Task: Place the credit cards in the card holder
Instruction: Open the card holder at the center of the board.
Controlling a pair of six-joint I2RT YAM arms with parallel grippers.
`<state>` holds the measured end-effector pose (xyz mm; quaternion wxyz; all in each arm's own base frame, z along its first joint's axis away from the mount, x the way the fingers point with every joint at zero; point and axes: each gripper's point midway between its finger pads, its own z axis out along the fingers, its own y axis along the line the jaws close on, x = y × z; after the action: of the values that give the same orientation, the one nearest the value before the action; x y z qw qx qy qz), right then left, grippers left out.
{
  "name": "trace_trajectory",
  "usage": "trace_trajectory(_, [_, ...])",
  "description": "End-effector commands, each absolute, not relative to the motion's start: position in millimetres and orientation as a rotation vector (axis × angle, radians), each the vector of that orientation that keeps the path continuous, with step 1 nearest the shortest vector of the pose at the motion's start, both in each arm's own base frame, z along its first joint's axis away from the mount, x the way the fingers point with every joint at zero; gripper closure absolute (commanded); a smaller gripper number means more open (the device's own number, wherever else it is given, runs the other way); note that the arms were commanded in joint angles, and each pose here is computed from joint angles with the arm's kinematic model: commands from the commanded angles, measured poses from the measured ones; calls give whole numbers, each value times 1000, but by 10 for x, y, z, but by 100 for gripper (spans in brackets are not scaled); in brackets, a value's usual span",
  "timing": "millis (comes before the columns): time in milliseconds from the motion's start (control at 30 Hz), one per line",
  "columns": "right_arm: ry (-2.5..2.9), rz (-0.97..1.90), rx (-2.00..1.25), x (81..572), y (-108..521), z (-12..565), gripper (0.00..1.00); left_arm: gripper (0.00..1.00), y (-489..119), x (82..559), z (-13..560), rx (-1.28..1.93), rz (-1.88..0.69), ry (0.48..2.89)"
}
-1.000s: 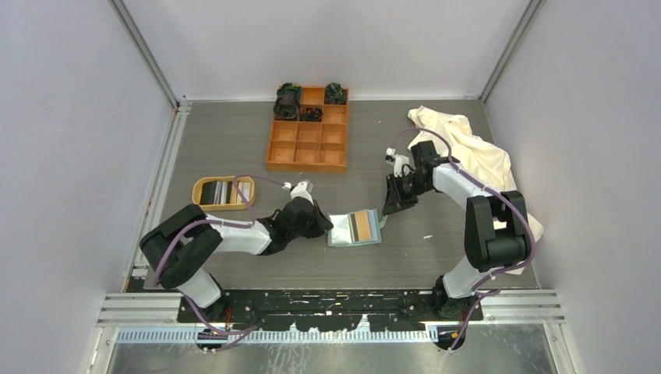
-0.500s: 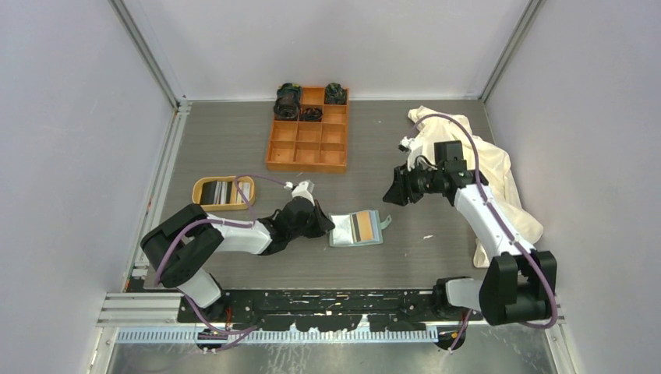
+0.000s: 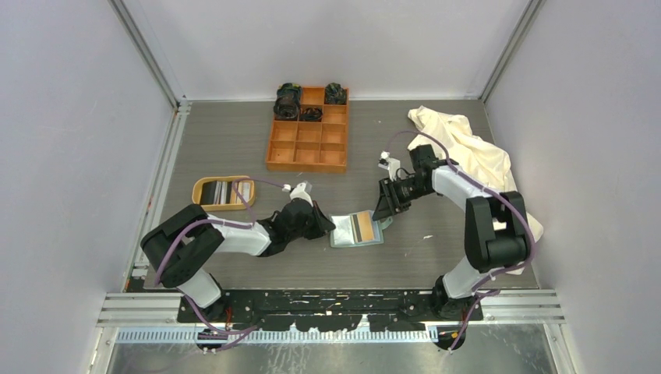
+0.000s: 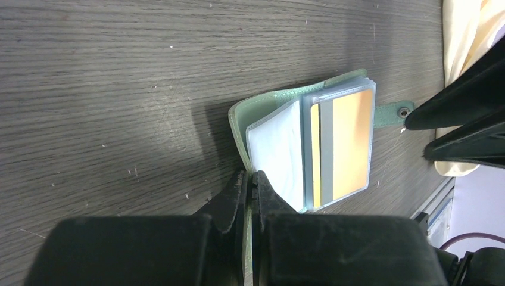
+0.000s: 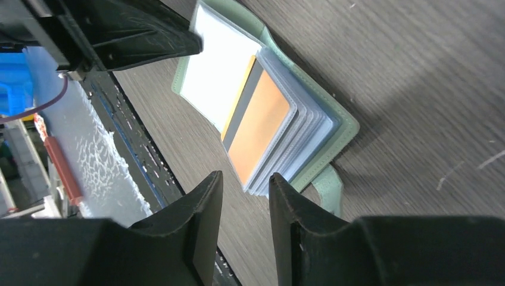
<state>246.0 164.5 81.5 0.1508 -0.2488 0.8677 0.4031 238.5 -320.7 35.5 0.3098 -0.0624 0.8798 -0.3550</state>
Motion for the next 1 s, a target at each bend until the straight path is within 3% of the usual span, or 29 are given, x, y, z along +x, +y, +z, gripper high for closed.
trace_trajectory(0, [2614,1155,-695,2419,1755,800,59,100,-3224,2374,352,-182,-965,2314])
trace_trajectory(633, [2840,1032,-618,2431,1746,414,51,100,-3273,2331,318,-204,-1025,2313])
trace_trajectory(967, [2762,1355,-606,2336,2004,686,54,100,-3301,2321,324,-203,-1039,2312])
